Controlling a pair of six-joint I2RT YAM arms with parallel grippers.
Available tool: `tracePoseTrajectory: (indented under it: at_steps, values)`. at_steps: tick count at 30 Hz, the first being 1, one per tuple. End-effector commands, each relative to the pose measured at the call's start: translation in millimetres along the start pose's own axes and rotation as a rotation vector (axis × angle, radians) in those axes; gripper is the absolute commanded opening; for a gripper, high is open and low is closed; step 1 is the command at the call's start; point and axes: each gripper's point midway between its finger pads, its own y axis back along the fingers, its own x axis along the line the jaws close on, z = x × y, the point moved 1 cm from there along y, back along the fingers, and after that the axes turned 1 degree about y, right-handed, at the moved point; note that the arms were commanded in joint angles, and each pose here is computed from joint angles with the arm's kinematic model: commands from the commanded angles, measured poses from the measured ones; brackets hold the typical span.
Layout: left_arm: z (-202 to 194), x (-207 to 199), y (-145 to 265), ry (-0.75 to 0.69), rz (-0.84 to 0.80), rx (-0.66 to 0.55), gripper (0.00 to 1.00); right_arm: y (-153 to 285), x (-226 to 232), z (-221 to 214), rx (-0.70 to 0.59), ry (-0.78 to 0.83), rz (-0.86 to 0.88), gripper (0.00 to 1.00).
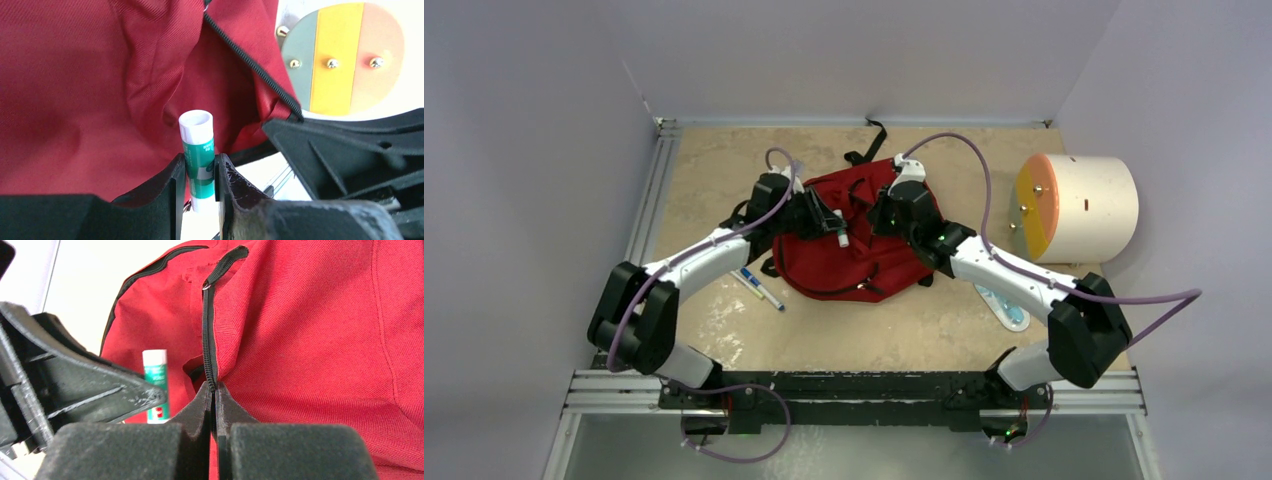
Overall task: Pack the student bag
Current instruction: Place the stationery in the student bag.
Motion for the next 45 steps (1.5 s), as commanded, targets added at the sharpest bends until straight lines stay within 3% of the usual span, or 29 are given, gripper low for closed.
tracePoseTrajectory:
  at_steps: [1, 7, 24, 31, 32, 38, 41, 45]
  values:
    - [35.3, -49.2, -9.2, -0.005, -0.148, -0.113, 0.0, 16.6, 43.8, 47.9, -0.116, -0.08, 0.164, 0.0]
    - [55.3, -53.3, -20.7, 0.032, -0.133, -0.203, 0.0, 15.2, 49.6, 44.6, -0.095, -0.092, 0.191, 0.0]
    - [-8.5, -42.3, -57.3, 0.053, -0.068, -0.1, 0.0, 25.2, 62.1, 69.0, -0.137, -0.163, 0.212, 0.0]
    - [-12.0, -58.2, -80.8, -0.044, -0.118, -0.012, 0.0, 24.4, 61.3, 64.7, -0.128, -0.157, 0.216, 0.0]
    - [-11.1, -59.9, -81.7, -0.055, -0.113, -0.003, 0.03, 24.1, 60.4, 62.7, -0.123, -0.153, 0.215, 0.0]
    - [-7.5, -66.4, -66.9, -0.078, -0.09, -0.006, 0.39, 25.5, 53.7, 55.9, -0.118, -0.154, 0.199, 0.0]
    - [-7.6, -66.7, -52.2, -0.09, -0.066, -0.009, 0.47, 27.9, 52.3, 54.9, -0.119, -0.155, 0.197, 0.0]
    - [-3.1, -63.0, -27.7, -0.106, -0.014, -0.031, 0.49, 28.5, 49.7, 54.6, -0.124, -0.152, 0.189, 0.0]
